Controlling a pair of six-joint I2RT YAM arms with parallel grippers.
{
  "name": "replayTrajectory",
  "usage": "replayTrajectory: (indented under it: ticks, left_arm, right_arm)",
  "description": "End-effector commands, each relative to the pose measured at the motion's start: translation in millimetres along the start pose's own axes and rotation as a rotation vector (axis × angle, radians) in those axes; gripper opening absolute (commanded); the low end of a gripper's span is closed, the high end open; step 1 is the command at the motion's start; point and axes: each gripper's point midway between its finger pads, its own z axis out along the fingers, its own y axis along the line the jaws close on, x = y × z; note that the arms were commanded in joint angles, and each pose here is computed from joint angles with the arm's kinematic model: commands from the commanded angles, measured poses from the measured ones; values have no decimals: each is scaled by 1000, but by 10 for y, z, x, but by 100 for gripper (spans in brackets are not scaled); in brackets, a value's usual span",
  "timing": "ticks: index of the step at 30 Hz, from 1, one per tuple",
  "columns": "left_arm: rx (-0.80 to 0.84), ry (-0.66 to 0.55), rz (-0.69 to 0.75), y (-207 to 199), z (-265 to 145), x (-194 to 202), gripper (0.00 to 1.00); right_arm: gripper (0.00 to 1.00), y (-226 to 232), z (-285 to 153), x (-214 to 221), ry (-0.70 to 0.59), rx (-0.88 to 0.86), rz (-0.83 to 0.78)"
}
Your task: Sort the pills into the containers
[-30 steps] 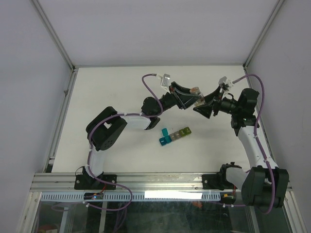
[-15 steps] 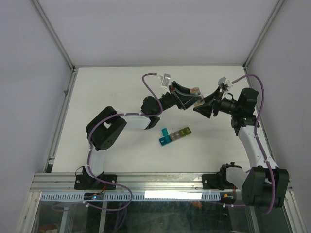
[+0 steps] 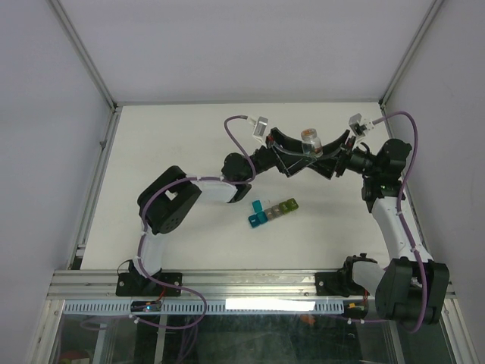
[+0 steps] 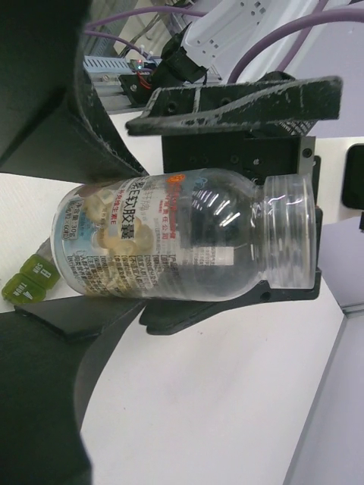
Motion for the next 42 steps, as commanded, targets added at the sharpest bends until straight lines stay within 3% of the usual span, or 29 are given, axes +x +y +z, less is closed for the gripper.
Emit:
replayTrajectory:
  ticks: [1,5,37,40,42]
  left_arm:
    - [123,-83,43,-300,105,-201,80]
    - [130,-109,47,-324,107,-212,68]
    - [140,-208,101,-360,64,-462,75]
    - [127,-205,101,-327,65,-452,71]
    - [127,-197,101,-326,70,-446,62]
  right_arm:
    - [0,79,9,-92,-19,-37,-38]
    - [0,95,54,-38,-8,-58,-29]
    - [0,104,150,108,25,-93,-8]
    - [1,103,152,113,26,-93,-8]
    - [4,101,153,112,26,-90,-8]
